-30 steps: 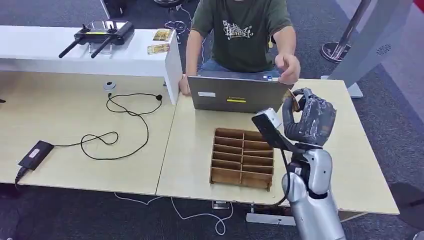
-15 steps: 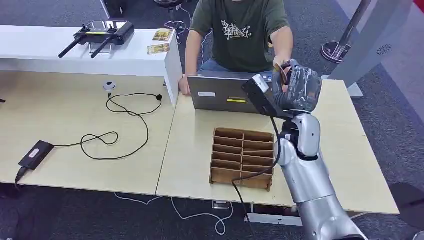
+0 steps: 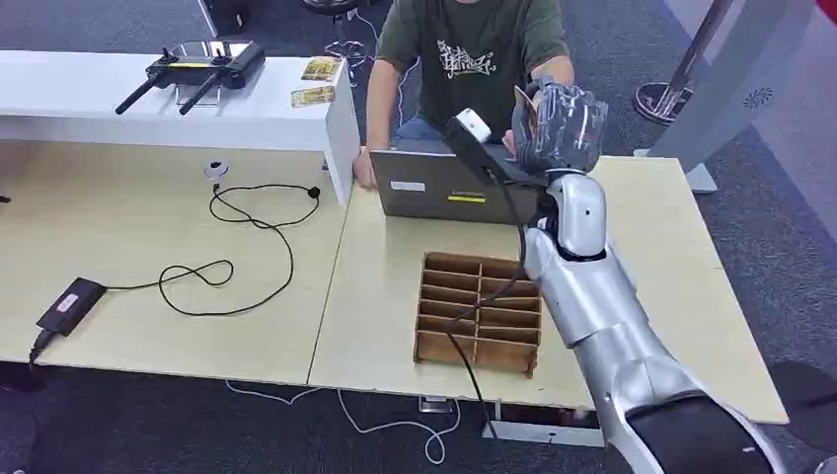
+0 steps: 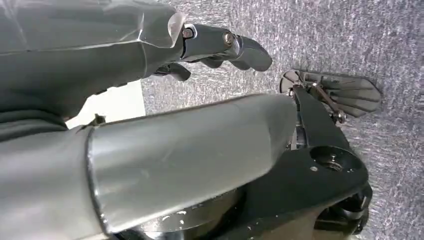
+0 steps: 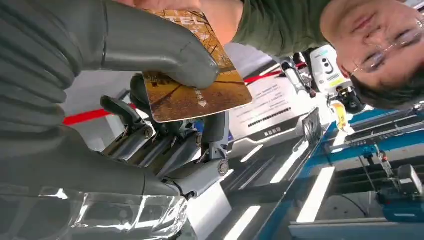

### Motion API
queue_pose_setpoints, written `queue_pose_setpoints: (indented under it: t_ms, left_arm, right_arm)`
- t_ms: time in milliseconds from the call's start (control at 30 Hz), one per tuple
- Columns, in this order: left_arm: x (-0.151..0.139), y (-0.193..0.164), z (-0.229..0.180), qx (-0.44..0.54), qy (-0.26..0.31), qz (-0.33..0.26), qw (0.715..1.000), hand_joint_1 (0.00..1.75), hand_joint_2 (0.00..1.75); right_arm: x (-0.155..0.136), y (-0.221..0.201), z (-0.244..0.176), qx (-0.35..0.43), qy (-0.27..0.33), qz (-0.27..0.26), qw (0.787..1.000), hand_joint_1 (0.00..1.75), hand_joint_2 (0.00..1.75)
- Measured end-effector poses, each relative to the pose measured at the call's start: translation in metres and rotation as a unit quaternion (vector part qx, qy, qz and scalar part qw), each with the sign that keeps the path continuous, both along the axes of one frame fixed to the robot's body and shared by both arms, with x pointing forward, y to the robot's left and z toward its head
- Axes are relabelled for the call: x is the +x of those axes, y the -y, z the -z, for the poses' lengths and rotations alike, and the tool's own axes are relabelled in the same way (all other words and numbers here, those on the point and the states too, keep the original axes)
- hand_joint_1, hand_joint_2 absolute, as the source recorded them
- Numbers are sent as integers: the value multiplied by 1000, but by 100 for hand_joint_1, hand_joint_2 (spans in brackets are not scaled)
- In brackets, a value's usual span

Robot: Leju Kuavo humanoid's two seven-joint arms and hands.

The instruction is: Pass the card to the sensor for recognition and then transmit it.

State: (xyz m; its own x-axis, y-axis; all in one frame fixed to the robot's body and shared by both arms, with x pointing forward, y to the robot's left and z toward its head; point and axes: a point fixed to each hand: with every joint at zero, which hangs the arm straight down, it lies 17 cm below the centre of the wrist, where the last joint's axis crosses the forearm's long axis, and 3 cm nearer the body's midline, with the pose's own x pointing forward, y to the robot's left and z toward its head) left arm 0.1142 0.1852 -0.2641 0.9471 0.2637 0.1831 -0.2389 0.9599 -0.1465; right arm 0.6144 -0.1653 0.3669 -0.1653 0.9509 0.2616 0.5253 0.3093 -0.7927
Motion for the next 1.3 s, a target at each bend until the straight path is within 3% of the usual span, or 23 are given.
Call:
queue_pose_setpoints:
  t_ms: [800, 833, 867, 900, 1300]
  left_arm:
    - [7, 2, -2, 0, 4, 12, 1000, 0, 0]
    - [7, 2, -2, 0, 4, 11, 1000, 0, 0]
    - [7, 2, -2, 0, 4, 11, 1000, 0, 0]
    - [7, 2, -2, 0, 4, 11, 1000, 0, 0]
    - [7, 2, -2, -2, 3, 5, 1000, 0, 0]
  right_arm:
    - [12, 9, 27, -24, -29, 20, 999, 175, 175]
    - [12, 9, 28, -24, -29, 20, 999, 148, 175]
    - [13, 9, 28, -25, -30, 20, 999, 148, 175]
    - [13, 9, 28, -25, -30, 21, 999, 0, 175]
    - [13, 10, 31, -24, -35, 21, 999, 0, 175]
